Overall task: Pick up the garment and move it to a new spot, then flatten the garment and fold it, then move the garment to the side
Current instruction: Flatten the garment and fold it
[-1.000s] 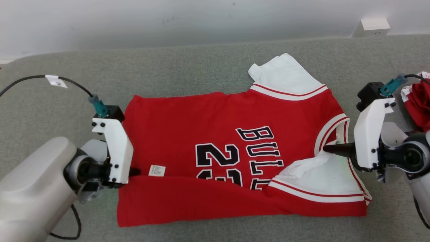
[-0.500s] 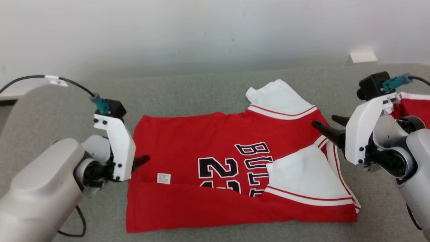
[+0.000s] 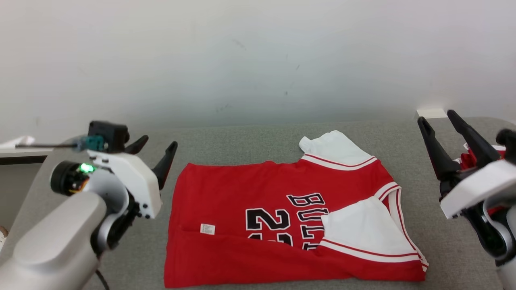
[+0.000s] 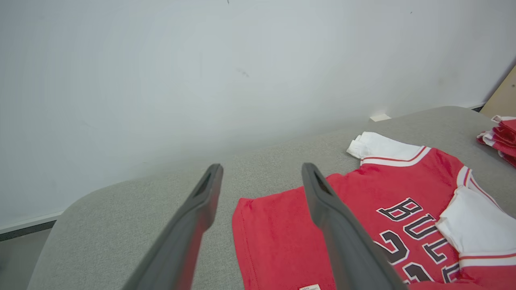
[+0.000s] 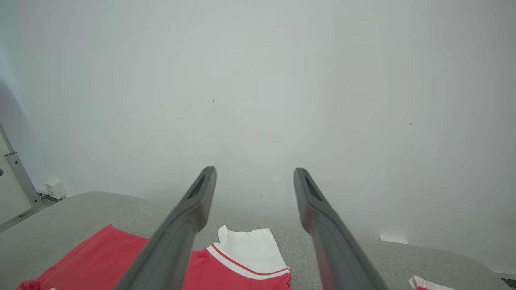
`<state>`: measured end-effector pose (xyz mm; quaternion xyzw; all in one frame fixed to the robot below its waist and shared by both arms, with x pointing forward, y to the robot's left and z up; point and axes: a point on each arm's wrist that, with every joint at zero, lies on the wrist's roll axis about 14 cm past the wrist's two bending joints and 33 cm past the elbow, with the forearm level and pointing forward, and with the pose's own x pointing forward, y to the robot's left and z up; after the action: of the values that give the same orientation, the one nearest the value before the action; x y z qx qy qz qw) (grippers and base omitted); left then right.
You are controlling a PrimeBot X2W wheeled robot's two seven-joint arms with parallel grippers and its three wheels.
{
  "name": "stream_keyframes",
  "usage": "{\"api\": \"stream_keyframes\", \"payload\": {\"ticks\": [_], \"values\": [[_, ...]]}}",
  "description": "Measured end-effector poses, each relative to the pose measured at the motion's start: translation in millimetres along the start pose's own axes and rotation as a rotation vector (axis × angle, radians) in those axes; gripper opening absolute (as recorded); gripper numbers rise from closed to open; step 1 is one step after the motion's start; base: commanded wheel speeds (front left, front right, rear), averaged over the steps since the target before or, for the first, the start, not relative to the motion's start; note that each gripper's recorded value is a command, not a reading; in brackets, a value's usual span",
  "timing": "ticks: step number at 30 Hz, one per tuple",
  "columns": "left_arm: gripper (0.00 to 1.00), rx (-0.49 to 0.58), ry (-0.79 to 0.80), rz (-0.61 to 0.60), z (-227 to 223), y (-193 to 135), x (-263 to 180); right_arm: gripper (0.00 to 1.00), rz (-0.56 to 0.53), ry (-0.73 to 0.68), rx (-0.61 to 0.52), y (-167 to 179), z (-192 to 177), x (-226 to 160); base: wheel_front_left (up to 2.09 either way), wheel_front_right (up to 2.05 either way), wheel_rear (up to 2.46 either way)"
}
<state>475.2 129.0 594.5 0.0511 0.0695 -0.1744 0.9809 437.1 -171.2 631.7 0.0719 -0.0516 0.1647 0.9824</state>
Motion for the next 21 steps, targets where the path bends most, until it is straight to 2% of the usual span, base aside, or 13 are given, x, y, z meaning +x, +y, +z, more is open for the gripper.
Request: {"api": "stream_keyframes", "payload": {"ticks": [10,16,21], "values": [[1.0,-0.021,-0.193,0.08,-3,2,-38,1.0,-0.096,-0.137,0.053,-5,-14,-38,0.0,0.0,0.0],[1.0,-0.064,-0.229,0.13,-16,-1,-58,1.0,-0.148,-0.148,0.113,-4,-33,-59,0.0,0.0,0.0],[1.0,-0.125,-0.213,0.166,-39,-7,-70,1.0,-0.201,-0.132,0.094,-12,-48,-75,0.0,0.0,0.0]]}}
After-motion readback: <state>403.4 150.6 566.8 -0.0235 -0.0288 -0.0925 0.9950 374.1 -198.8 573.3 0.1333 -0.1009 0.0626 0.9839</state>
